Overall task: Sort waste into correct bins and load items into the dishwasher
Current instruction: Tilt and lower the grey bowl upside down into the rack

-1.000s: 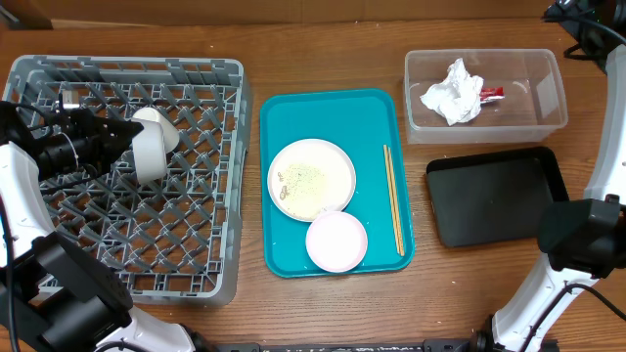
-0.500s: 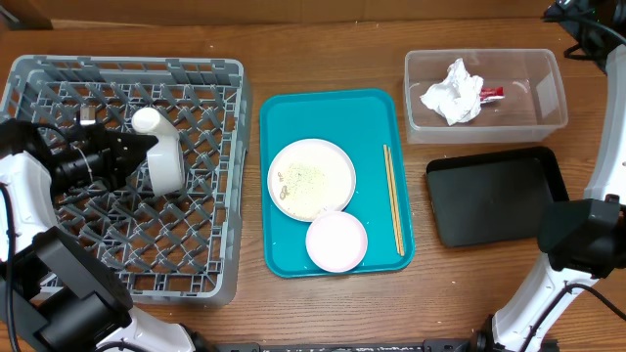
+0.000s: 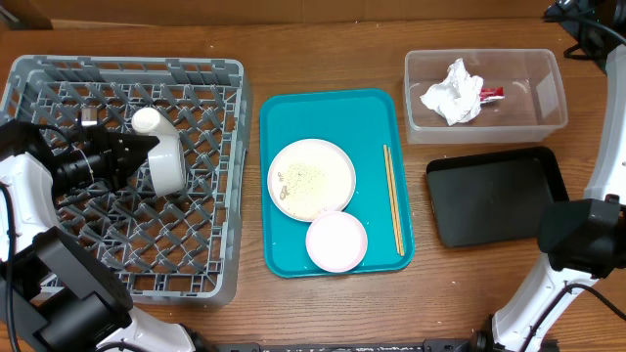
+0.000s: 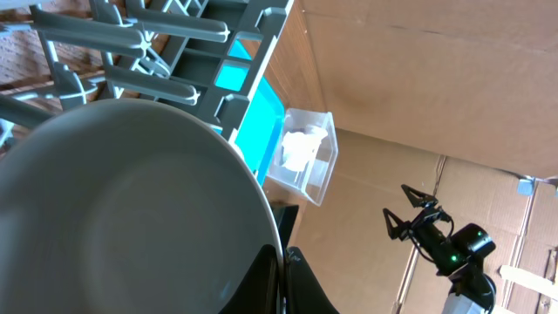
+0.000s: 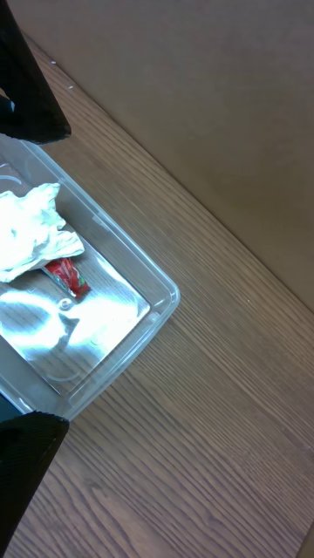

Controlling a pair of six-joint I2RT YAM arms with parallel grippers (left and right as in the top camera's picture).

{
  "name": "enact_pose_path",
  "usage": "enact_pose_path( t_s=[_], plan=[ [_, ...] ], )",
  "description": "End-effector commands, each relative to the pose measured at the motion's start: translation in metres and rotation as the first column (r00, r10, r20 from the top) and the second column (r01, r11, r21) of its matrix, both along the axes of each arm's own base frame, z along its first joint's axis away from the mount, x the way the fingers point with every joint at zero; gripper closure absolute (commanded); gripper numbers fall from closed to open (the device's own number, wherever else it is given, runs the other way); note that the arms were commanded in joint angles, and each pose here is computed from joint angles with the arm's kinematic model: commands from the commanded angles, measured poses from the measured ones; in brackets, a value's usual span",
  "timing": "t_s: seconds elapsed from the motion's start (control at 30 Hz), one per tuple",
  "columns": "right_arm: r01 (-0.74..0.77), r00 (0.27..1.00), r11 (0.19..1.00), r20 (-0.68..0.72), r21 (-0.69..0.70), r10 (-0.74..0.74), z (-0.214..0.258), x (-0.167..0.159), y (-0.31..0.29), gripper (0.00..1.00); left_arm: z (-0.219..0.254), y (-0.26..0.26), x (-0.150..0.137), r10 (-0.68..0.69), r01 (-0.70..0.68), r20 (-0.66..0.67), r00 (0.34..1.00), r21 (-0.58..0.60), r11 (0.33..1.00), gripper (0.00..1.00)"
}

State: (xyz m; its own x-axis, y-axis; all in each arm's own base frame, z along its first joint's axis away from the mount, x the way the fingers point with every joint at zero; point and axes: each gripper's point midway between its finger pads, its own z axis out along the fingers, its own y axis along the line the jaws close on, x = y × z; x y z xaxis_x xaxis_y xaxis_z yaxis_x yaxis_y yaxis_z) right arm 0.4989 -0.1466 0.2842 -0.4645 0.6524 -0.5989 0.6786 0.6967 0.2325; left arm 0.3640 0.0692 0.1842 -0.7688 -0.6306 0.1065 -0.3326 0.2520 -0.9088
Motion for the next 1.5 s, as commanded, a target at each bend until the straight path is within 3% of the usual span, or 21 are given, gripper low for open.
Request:
enact_pose_path(
  t_s=[0.0,0.4,0.53,0.7,1.03,1.33,1.47],
  plan=[
    [-0.002,1.000,1.000,0.021,-0.004,0.002,0.008,0.000,0.002,0.00,-0.028,0.011,-0.007,0.010,0.000,-0.095,0.995,0.112,0.994,0.96],
    [-0.002,1.000,1.000,0.021,-0.004,0.002,0.009,0.000,0.002,0.00,-0.049,0.025,-0.016,0.050,-0.003,-0.200,0.978,0.227,0.974,0.96],
    [-0.002,1.000,1.000,0.021,-0.004,0.002,0.008,0.000,0.002,0.00,-0.058,0.040,-0.020,0.107,-0.018,-0.270,0.957,0.314,0.949,0.96],
    [-0.002,1.000,1.000,0.021,-0.004,0.002,0.008,0.000,0.001,0.00,-0.069,0.062,-0.027,0.205,-0.040,-0.350,0.914,0.424,0.905,0.88],
    [-0.002,1.000,1.000,0.022,-0.004,0.002,0.009,0.000,0.002,0.00,-0.076,0.074,-0.032,0.241,-0.028,-0.375,0.895,0.493,0.870,0.82],
    [-0.002,1.000,1.000,0.022,-0.004,0.002,0.009,0.000,0.002,0.00,-0.073,0.093,-0.038,0.302,-0.016,-0.400,0.865,0.580,0.814,0.69],
    [-0.002,1.000,1.000,0.022,-0.004,0.002,0.009,0.000,0.002,0.00,-0.060,0.111,-0.044,0.358,0.003,-0.413,0.838,0.659,0.752,0.51]
  ],
)
